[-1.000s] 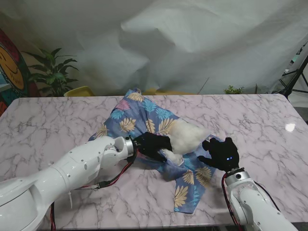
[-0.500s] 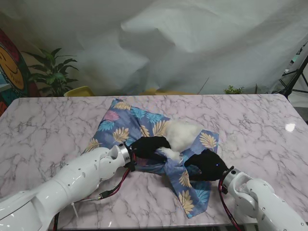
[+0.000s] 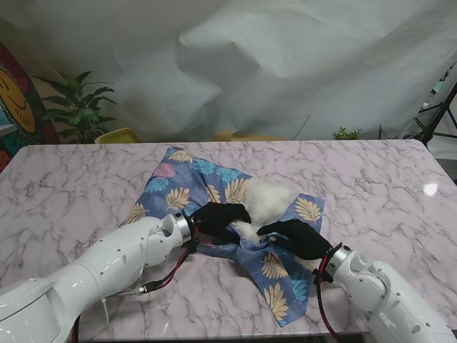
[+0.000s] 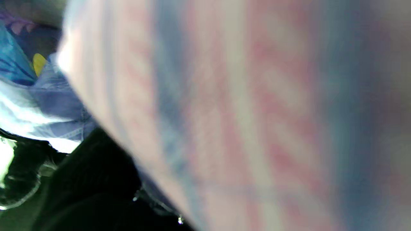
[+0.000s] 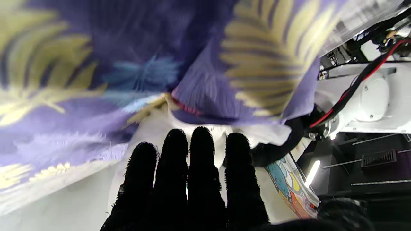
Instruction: Put a pillowcase on a pillow
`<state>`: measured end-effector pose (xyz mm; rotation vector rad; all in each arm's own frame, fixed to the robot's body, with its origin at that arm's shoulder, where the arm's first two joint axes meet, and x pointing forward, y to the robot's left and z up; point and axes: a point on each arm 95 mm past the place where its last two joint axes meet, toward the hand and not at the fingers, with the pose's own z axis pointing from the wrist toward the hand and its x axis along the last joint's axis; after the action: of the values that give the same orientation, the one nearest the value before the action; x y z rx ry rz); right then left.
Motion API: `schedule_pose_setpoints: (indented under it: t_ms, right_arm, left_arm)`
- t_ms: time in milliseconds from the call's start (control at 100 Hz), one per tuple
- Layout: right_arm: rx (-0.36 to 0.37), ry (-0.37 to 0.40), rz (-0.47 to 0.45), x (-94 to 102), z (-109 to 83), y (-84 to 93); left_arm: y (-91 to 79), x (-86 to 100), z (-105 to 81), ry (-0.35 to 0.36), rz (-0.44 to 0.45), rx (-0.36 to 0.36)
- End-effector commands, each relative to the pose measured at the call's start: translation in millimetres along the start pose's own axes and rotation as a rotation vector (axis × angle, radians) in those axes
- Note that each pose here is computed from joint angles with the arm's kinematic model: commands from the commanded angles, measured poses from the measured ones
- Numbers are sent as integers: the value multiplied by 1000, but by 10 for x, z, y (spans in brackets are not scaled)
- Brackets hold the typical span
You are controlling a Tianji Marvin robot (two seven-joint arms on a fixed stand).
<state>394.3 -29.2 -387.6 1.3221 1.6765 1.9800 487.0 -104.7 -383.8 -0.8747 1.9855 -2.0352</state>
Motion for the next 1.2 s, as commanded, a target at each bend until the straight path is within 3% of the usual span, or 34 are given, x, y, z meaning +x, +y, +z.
schedule_pose_setpoints:
  t_ms: [0, 160, 340, 530, 710, 930, 1190]
  right_arm:
    - [14, -25, -22, -22, 3, -97]
    - [33, -90, -55, -73, 23, -157]
    - [11, -144, -137, -80, 20, -178]
    - [-10, -65, -69, -81, 137, -246]
    - [-24, 33, 54, -27, 286, -340]
    - [-83, 73, 79, 39, 424, -387]
    - [-103, 57, 45, 114, 474, -387]
  left_arm:
    - [126, -66, -88, -42, 0, -24]
    - [120, -66, -77, -61, -8, 29]
    - [143, -74, -76, -65, -31, 42]
    - [178, -50, -61, -53, -58, 41]
    - [181, -47, -45, -69, -84, 70]
    - [201, -23, -10, -74, -114, 91]
    - [233, 16, 25, -79, -158, 123]
